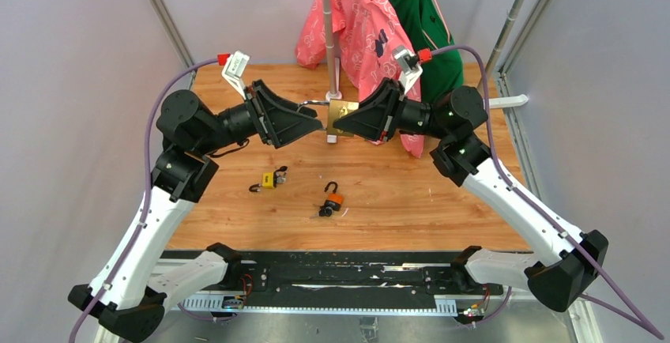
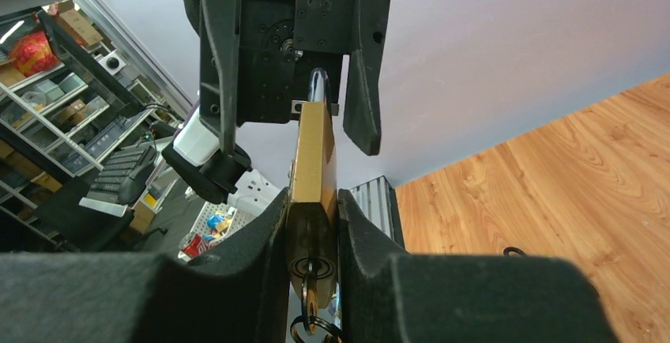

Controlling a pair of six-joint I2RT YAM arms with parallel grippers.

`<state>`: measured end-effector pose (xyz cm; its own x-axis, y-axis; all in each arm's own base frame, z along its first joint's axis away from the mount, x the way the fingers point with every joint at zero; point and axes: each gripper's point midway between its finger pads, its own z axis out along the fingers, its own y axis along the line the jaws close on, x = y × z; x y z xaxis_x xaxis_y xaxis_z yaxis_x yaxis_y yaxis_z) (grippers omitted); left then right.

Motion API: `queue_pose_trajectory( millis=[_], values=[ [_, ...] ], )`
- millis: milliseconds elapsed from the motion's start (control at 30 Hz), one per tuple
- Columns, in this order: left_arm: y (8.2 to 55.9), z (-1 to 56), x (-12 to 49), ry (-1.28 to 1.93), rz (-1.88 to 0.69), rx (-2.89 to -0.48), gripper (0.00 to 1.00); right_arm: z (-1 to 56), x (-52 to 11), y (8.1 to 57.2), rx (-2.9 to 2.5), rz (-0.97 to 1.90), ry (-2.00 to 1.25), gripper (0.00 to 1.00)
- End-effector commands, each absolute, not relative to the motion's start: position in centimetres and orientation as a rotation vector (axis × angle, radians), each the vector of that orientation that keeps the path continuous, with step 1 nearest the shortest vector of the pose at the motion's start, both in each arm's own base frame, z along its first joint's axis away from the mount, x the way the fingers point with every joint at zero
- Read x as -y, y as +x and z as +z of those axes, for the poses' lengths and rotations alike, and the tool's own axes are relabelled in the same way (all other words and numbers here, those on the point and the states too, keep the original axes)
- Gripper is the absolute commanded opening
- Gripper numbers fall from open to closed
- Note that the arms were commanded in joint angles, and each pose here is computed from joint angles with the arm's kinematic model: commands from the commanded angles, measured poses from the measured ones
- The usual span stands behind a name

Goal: Lock with the key
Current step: Lock the lock.

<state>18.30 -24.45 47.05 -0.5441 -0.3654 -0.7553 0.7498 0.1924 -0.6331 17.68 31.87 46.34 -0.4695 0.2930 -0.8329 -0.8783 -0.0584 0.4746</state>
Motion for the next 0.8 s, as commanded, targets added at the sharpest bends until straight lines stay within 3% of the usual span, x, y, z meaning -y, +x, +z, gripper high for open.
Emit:
queue_pose_trajectory(
  millis=[0,67,100,433,567,767],
  values=[
    [16.4,46.8,24.0,0.546,-1.444,-1.557,0.83,50.8,-30.5,15.7,-1.169,1.643,-0.779,0.00],
    [16.4,46.5,23.7,0.568,-1.393,-1.569,0.97,50.8,-30.5,15.3,-1.173,1.638,-0.815,0.00],
    [16.4,46.5,23.4,0.573,-1.365,-1.572,0.99,50.9,-30.5,15.2,-1.173,1.636,-0.831,0.00],
    [17.2,45.1,18.5,0.583,-0.896,-1.491,1.00,50.1,-28.9,14.0,-1.213,1.566,-1.026,0.00],
    [15.5,44.3,20.9,0.786,-1.049,-1.578,1.00,49.5,-28.7,14.4,-1.216,1.557,-1.044,0.00],
    [16.1,45.1,22.9,0.737,-1.219,-1.501,1.00,48.8,-29.1,15.2,-1.225,1.555,-1.034,0.00]
  ],
)
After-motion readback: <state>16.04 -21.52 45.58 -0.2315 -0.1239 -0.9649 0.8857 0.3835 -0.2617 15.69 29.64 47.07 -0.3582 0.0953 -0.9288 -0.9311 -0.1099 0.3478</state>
